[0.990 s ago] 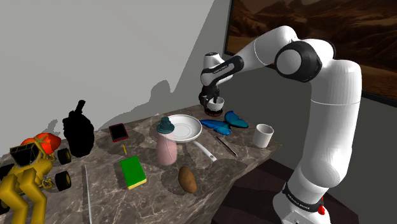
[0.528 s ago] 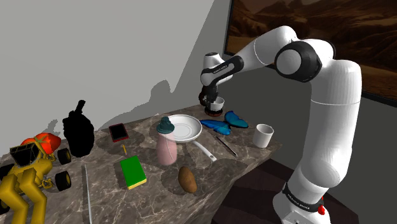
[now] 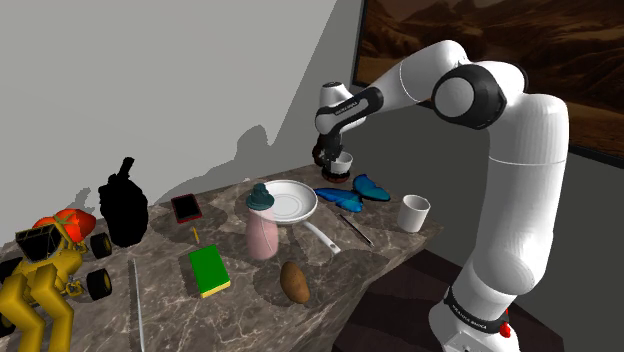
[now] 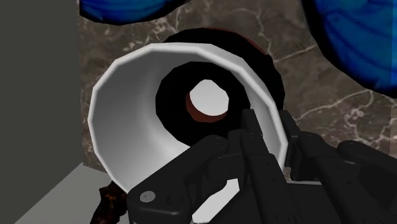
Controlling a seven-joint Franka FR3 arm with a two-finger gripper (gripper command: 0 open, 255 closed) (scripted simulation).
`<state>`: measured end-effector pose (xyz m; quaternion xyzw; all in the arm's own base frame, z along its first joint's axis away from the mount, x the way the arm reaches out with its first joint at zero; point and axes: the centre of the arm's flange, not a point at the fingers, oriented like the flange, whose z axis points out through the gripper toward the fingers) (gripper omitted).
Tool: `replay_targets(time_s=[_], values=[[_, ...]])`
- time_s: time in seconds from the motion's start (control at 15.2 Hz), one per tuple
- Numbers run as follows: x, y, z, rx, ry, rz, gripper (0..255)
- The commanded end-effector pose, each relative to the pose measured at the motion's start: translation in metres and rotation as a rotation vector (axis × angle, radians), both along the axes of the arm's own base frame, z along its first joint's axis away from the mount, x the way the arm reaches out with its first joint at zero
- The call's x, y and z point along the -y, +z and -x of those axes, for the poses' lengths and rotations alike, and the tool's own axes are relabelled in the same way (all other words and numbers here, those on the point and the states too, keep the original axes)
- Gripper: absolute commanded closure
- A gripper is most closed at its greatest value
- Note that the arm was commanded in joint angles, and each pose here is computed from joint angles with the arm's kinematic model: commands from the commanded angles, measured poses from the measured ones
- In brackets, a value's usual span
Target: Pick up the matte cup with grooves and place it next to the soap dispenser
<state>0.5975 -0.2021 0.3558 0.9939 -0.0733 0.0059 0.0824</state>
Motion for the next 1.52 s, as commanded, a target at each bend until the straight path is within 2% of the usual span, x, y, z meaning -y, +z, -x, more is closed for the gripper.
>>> replay_targets(time_s=[0.0,1.45], values=[[0.0,0.008,0.0,0.001,0.0,0.0,255],[0.0,0.124,0.0,0.001,0.0,0.0,255]])
